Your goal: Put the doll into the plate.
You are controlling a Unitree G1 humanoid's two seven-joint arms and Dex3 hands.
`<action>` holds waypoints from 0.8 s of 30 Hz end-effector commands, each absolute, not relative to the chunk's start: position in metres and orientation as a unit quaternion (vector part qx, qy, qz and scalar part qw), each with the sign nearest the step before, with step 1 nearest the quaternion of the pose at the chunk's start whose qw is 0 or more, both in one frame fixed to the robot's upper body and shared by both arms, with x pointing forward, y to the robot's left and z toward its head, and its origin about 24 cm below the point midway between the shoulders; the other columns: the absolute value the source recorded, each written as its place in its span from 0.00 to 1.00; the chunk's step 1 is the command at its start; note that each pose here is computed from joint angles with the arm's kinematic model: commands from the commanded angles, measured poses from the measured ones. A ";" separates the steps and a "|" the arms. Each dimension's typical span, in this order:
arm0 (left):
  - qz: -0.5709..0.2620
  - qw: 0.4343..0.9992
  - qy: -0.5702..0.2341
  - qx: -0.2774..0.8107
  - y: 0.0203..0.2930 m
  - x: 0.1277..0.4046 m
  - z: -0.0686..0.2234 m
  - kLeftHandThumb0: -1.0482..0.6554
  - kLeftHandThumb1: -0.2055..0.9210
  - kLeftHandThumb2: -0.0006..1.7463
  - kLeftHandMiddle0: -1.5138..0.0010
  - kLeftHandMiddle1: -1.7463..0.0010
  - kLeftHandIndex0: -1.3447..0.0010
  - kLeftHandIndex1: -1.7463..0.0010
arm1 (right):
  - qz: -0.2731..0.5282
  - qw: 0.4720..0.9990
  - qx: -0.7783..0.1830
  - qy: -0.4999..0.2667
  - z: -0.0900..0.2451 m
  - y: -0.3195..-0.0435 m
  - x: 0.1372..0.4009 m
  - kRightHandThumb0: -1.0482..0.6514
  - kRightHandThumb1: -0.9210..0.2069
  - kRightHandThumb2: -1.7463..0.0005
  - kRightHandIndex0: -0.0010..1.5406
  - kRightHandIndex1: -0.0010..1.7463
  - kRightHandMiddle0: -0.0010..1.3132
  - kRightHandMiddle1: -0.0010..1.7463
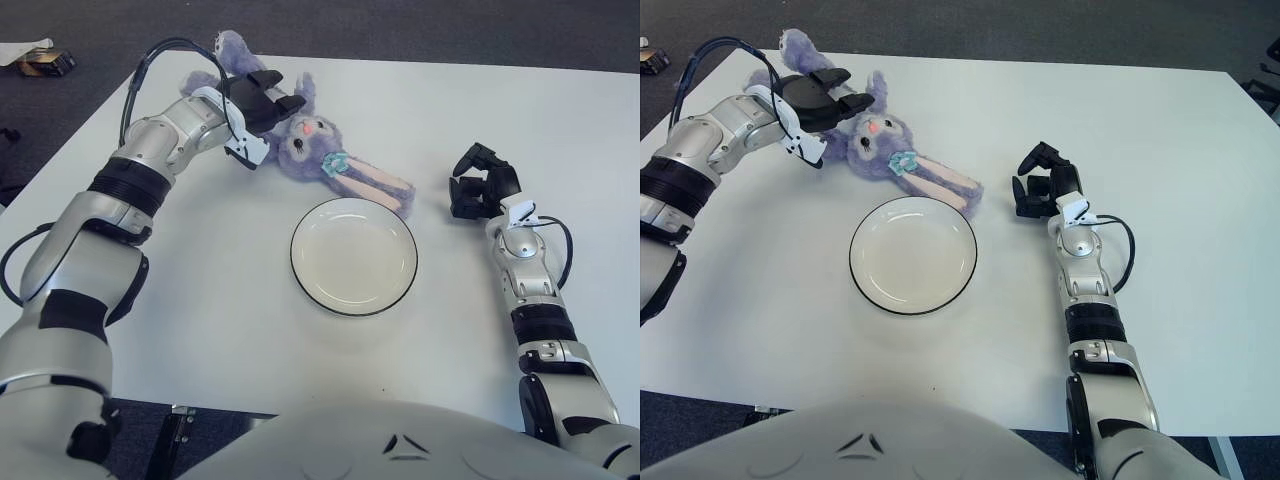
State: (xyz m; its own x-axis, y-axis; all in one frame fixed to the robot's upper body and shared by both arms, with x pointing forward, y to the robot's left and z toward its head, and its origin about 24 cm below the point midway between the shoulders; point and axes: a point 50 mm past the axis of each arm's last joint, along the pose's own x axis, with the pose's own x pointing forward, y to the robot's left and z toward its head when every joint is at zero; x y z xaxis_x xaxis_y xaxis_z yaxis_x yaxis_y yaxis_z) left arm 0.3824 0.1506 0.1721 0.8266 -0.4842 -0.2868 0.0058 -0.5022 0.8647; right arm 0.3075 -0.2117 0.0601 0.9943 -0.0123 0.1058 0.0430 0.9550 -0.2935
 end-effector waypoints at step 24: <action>-0.155 0.488 -0.278 0.813 0.149 0.393 0.176 0.03 0.82 0.22 1.00 1.00 1.00 1.00 | -0.005 0.985 -0.169 0.021 0.027 -0.215 0.293 0.33 0.54 0.24 0.84 1.00 0.47 1.00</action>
